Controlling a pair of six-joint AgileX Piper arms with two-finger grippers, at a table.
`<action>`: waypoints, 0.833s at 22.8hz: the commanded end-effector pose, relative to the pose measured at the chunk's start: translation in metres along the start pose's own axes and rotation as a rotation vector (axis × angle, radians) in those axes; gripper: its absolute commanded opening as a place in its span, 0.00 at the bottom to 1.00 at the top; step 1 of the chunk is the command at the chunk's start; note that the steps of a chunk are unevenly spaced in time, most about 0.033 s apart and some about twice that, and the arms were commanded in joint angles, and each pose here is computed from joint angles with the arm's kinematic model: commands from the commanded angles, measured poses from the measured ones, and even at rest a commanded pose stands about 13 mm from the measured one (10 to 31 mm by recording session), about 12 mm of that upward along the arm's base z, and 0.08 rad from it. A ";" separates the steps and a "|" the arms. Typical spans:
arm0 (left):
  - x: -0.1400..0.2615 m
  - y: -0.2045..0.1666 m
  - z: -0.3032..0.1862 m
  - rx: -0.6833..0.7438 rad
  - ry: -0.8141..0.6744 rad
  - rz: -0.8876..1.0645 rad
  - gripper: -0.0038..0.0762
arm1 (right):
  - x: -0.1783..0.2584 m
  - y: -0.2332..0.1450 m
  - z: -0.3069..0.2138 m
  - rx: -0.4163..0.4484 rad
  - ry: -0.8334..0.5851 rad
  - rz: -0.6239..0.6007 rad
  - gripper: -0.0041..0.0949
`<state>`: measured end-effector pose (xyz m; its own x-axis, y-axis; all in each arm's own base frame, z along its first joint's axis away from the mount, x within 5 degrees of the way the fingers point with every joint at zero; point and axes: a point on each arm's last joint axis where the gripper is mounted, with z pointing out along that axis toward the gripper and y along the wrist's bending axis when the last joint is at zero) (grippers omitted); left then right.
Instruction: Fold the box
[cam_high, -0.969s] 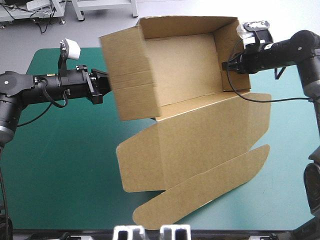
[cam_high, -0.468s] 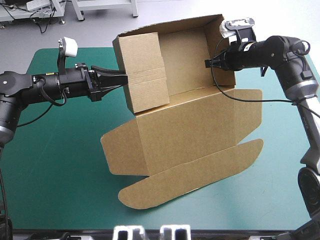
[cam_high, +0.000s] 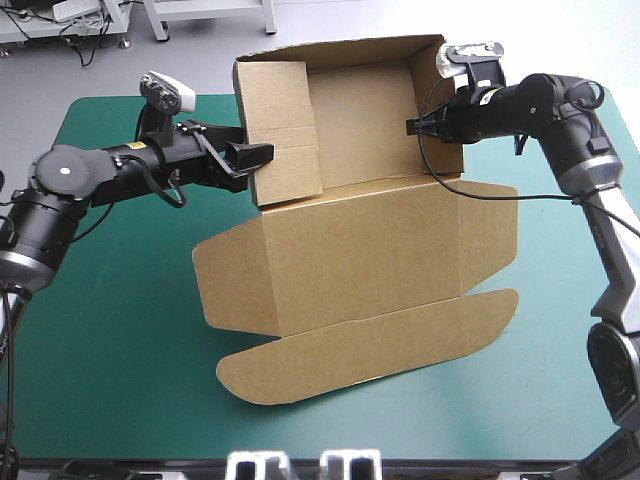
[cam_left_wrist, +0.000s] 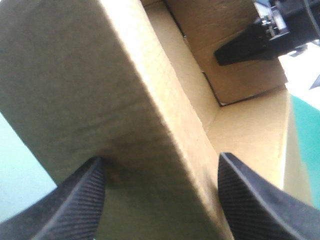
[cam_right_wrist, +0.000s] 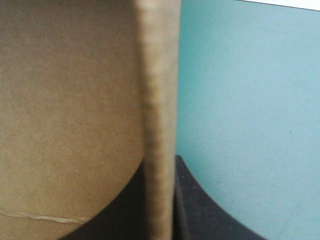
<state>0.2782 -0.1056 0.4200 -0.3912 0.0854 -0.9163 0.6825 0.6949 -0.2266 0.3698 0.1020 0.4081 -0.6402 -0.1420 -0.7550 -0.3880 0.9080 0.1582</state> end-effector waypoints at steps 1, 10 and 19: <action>-0.018 -0.018 0.003 -0.118 -0.118 0.033 0.64 | -0.016 0.023 -0.019 -0.074 -0.133 0.030 0.02; 0.014 0.014 0.053 -0.357 0.071 -0.123 0.64 | -0.017 0.058 0.004 -0.080 -0.168 -0.012 0.02; 0.030 0.034 0.081 -0.431 0.077 -0.276 0.36 | -0.014 0.066 0.003 -0.164 -0.133 0.004 0.02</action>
<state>0.3420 -0.1302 0.3328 -0.6617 -0.0329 -0.7490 0.2110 0.9505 -0.2281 0.3783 0.1525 0.3849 -0.6115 -0.2138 -0.7618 -0.4427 0.8904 0.1055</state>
